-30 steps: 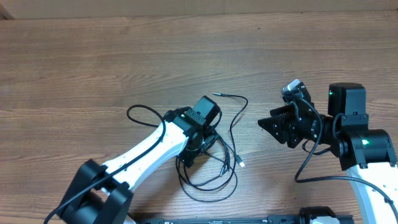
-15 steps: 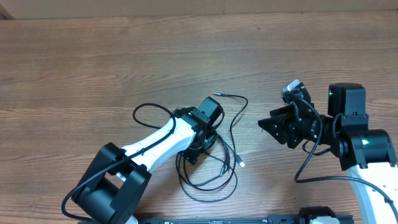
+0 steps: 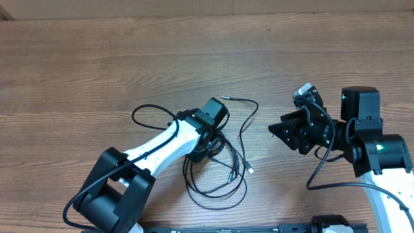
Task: Untangle cables
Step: 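Close the left gripper on the cable loops and lift them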
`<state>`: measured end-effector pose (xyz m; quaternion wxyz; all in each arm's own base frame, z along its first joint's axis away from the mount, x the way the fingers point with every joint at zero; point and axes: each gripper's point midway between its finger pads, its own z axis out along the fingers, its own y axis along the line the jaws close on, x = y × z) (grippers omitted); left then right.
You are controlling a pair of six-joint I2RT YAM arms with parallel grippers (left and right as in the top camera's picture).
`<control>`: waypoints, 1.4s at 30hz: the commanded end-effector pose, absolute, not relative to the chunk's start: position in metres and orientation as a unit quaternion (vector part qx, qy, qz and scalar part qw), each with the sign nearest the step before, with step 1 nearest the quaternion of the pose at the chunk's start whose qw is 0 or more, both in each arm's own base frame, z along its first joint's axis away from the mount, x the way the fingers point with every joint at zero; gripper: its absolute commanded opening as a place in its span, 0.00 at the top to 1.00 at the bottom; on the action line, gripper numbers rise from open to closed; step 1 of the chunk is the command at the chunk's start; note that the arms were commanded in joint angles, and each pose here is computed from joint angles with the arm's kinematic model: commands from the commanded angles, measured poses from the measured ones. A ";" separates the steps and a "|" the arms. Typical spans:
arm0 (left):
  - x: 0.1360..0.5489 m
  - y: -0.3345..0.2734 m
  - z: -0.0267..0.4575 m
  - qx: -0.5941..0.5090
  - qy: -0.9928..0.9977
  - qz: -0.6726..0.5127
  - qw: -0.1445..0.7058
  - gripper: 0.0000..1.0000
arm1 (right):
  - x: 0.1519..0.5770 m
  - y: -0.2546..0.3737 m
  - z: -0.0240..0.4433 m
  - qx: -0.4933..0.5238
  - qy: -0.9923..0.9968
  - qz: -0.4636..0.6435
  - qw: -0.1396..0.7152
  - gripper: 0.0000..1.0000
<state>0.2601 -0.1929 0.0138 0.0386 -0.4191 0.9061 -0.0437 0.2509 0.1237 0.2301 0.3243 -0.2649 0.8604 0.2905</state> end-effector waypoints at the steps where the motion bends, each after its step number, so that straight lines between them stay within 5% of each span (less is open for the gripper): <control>1: 0.260 -0.186 0.009 -0.405 0.913 -0.025 0.049 0.65 | 0.254 0.123 0.228 -0.263 0.862 0.290 0.321 0.56; 12: 0.258 -0.188 0.009 -0.387 0.920 -0.021 0.053 0.65 | 0.255 0.123 0.216 -0.255 0.872 0.297 0.295 0.62; 19: 0.255 -0.193 0.009 -0.392 0.918 -0.024 0.052 0.78 | 0.255 0.123 0.216 -0.254 0.872 0.297 0.295 0.63; 21: 0.254 -0.194 0.009 -0.388 0.920 -0.022 0.055 0.96 | 0.255 0.123 0.216 -0.254 0.872 0.297 0.294 0.64; 27: 0.261 -0.193 0.017 -0.342 0.937 -0.030 0.062 0.96 | 0.255 0.123 0.216 -0.254 0.872 0.297 0.294 0.64; 34: 0.301 -0.225 0.101 -0.045 0.980 -0.136 0.136 0.96 | 0.255 0.125 0.218 -0.246 0.871 0.307 0.293 0.66; 38: 0.313 -0.245 0.181 0.183 0.937 -0.168 0.247 0.96 | 0.253 0.128 0.220 -0.249 0.867 0.318 0.293 0.66; 42: 0.313 -0.244 0.225 0.282 0.892 -0.155 0.317 0.96 | 0.249 0.136 0.227 -0.255 0.854 0.346 0.294 0.66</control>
